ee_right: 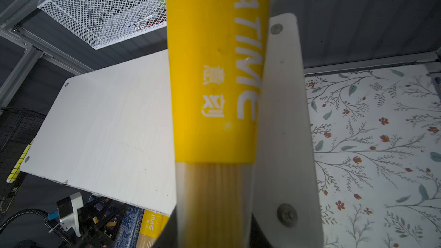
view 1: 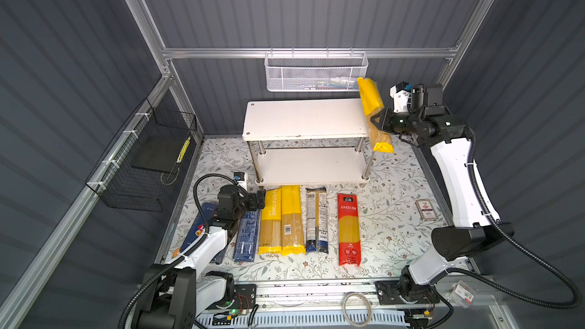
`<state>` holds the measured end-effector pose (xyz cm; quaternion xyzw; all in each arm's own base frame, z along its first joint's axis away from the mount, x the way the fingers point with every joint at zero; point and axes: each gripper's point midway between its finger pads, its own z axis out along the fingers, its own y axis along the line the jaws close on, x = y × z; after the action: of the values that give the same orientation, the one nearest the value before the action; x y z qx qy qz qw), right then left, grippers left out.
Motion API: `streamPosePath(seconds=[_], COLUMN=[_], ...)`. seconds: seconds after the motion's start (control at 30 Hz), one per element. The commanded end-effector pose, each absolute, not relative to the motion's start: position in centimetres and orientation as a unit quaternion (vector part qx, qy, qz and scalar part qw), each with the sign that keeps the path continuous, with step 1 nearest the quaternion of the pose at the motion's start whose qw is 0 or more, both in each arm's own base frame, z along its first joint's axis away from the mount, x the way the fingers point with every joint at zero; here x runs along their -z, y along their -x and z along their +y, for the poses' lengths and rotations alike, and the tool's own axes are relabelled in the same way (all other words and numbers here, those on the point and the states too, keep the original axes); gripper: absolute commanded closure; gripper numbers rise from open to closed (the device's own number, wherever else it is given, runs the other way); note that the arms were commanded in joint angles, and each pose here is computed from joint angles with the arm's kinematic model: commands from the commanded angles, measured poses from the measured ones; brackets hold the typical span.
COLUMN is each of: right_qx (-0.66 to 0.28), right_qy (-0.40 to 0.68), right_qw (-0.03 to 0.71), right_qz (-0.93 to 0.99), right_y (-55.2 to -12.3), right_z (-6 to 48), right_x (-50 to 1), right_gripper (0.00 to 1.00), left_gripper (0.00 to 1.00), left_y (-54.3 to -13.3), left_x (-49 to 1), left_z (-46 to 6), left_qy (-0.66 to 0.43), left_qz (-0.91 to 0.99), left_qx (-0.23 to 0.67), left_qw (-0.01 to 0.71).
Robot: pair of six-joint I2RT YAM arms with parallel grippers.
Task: Arrange pasta packages on shelves
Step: Place the pasta bag on the shelf.
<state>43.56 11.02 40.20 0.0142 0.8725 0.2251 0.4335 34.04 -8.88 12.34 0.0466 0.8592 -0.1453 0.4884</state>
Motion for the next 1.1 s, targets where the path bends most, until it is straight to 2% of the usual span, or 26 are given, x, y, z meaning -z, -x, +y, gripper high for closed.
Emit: streamPosePath(seconds=[0.0, 0.37, 0.53, 0.8, 1.07], right_qx=[-0.23, -0.229, -0.236, -0.206, -0.204], right_qy=[0.003, 0.005, 0.012, 0.015, 0.019], right_qw=[0.496, 0.492, 0.493, 0.505, 0.484], right_qz=[0.837, 0.84, 0.837, 0.838, 0.85], right_y=[-44.7, -44.6, -43.4, -37.9, -32.5], right_z=[11.0, 11.0, 11.1, 9.5, 8.9], right_x=[-44.0, -43.6, -44.3, -45.0, -41.7], right_gripper=[0.66, 0.52, 0.38, 0.19, 0.13], left_gripper=[0.0, 0.0, 0.0, 0.0, 0.0], left_y=[-34.0, -34.0, -34.0, -34.0, -34.1], left_x=[-12.7, -12.8, -12.8, -12.8, -12.8], left_z=[-9.4, -9.4, -9.4, -9.4, -9.4], left_qy=[-0.064, -0.064, -0.064, -0.064, -0.065], left_qz=[0.855, 0.855, 0.855, 0.855, 0.855], left_qx=[0.15, 0.15, 0.15, 0.15, 0.15], left_qw=[0.492, 0.493, 0.493, 0.493, 0.492])
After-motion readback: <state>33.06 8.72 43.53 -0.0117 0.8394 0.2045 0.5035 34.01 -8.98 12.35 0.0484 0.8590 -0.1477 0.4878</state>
